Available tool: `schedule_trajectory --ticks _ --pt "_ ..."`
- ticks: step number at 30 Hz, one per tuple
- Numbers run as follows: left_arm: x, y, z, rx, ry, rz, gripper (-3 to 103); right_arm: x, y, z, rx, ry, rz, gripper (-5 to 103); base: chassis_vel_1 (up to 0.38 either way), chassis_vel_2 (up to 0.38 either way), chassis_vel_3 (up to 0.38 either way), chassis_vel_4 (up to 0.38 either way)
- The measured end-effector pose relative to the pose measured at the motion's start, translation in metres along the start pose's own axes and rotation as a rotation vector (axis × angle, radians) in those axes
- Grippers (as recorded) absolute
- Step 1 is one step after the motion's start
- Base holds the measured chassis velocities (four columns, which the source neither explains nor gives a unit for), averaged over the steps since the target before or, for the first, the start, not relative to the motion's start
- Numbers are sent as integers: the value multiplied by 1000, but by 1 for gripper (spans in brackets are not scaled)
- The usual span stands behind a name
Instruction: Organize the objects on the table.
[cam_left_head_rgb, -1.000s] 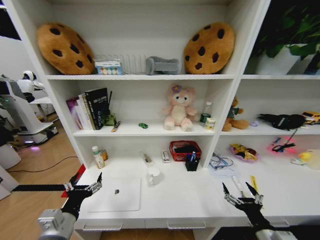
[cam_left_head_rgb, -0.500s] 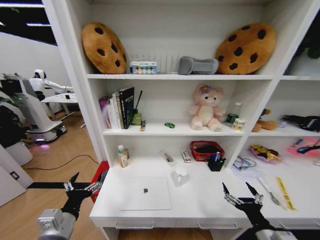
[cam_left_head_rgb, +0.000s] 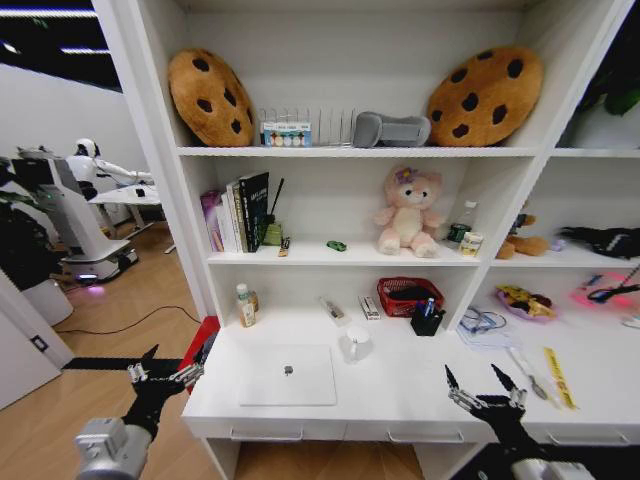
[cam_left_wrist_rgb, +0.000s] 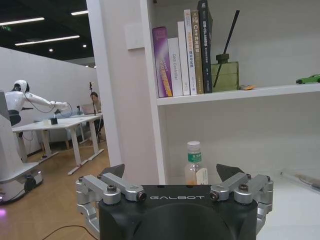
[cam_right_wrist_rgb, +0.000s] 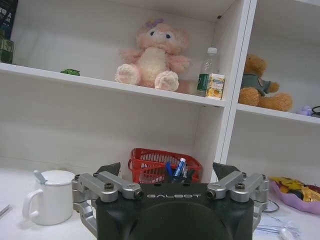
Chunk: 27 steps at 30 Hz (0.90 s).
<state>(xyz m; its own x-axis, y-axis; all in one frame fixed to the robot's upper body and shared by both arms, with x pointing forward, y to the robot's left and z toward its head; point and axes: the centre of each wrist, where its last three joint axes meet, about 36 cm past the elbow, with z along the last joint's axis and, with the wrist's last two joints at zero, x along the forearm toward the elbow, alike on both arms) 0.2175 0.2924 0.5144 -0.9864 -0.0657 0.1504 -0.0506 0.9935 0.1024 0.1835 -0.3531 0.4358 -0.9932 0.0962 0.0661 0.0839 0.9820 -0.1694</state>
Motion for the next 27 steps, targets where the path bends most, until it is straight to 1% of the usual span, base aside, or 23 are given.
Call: schedule_trajectory --ticks 8,18,23,27 --pt "0 0 0 0 0 0 100 0 0 0 0 0 0 100 250 -269 -264 279" --pt "0 0 0 0 0 0 100 0 0 0 0 0 0 100 339 -332 -348 341" --pt "0 0 0 0 0 -1 100 0 0 0 0 0 0 100 126 -89 -190 165" --pt "0 0 0 0 0 0 100 0 0 0 0 1 0 100 -61 -50 -5 27"
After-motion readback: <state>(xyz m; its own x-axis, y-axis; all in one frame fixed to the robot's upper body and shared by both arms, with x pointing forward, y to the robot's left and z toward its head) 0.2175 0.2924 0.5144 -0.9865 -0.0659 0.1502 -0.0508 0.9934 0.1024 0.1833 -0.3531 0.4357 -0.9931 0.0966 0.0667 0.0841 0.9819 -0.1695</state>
